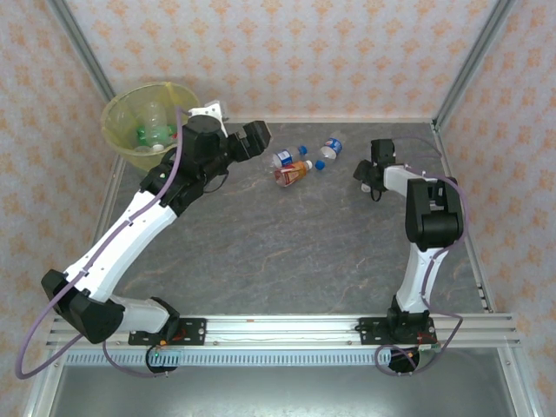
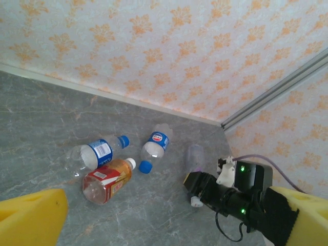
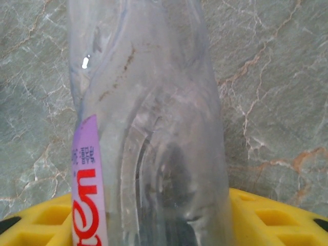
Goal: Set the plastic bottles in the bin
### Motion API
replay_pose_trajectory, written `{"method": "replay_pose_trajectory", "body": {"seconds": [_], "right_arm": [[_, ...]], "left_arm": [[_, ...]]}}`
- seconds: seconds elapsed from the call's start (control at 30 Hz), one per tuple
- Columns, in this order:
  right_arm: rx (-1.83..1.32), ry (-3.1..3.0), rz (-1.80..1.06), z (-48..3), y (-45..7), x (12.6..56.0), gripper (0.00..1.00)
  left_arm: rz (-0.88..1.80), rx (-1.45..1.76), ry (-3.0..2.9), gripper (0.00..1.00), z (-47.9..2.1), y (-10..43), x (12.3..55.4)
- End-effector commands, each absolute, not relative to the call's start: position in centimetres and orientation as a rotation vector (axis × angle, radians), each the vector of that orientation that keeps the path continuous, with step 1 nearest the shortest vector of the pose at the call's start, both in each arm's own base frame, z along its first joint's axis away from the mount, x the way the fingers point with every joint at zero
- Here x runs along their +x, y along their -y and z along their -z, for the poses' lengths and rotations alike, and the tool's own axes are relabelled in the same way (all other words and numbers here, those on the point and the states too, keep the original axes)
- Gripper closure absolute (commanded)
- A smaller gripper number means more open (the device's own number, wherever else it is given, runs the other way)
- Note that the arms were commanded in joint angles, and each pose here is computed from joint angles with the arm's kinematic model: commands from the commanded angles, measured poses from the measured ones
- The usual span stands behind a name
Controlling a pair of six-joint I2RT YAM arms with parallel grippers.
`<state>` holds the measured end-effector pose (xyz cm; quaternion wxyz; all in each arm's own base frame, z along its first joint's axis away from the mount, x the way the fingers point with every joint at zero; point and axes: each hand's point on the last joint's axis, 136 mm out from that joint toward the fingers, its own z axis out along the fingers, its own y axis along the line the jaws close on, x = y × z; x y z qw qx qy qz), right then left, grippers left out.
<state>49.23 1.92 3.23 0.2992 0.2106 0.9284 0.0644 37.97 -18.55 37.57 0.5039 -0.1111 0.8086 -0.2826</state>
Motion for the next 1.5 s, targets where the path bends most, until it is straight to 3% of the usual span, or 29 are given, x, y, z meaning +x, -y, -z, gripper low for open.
{"method": "replay_pose_trajectory", "body": {"seconds": [0.0, 0.13, 0.9, 1.17, 1.47], "right_arm": [[0.556, -2.456, -0.160, -4.6, -2.2, 47.9, 0.44], [0.538, -2.414, -0.169, -6.5, -2.5, 47.5, 0.49], [0.394, -2.116, -0.362, -20.9, -6.9, 40.3, 0.52], [0.166, -1.951, -0.469, -28.4, -12.0, 36.7, 0.52], [-0.062, -1.886, -0.478, -32.0, -18.8, 33.4, 0.52]], "left_arm": [[0.735, -0.284, -1.903, 0.01, -38.7, 17.9, 37.8], [0.772, -0.299, -1.907, 0.01, -38.3, 17.7, 38.1], [0.938, -0.297, -1.915, 0.02, -37.8, 19.6, 39.6], [1.114, -0.239, -1.890, 0.07, -38.8, 22.3, 40.0], [1.293, -0.065, -1.882, 0.13, -40.3, 27.1, 39.6]]}}
